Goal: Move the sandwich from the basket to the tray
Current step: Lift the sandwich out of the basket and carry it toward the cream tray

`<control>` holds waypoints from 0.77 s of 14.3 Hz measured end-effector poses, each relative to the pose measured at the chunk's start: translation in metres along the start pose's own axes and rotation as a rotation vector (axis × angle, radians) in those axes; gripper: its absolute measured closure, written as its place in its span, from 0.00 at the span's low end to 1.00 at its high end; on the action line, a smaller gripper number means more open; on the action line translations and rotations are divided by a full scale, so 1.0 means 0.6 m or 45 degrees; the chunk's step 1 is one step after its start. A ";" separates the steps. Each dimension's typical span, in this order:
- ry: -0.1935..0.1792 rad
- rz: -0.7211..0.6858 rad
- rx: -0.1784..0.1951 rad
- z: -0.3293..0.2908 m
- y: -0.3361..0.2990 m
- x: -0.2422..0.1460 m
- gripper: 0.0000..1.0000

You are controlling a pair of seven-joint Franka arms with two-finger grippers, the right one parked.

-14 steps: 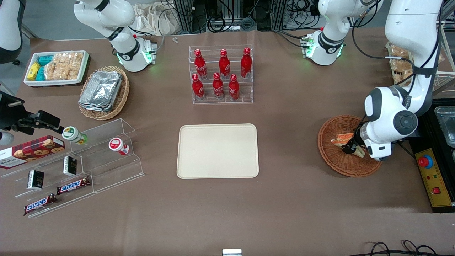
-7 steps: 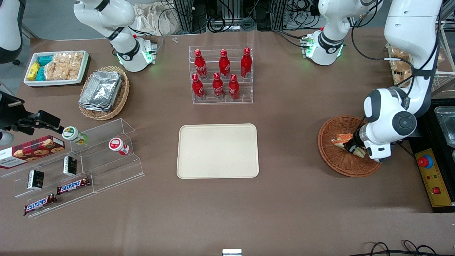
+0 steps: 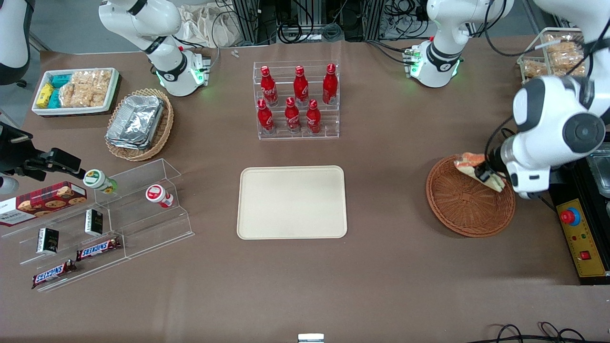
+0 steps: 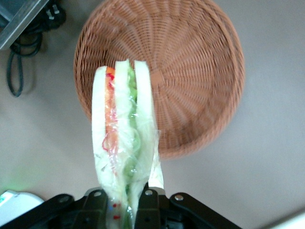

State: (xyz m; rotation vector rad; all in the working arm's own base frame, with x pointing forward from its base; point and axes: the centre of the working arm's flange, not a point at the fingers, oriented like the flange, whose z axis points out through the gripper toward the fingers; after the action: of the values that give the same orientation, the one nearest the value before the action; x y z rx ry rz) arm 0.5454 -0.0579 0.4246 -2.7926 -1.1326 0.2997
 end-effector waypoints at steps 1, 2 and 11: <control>-0.005 0.077 0.015 -0.025 0.021 -0.043 0.81; -0.005 0.159 0.017 -0.043 0.052 -0.090 0.81; 0.020 0.720 -0.175 -0.003 0.285 -0.423 0.81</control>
State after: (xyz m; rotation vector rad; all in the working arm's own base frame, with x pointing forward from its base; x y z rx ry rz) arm 0.4836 -0.3576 0.4316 -3.1791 -0.3446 0.2498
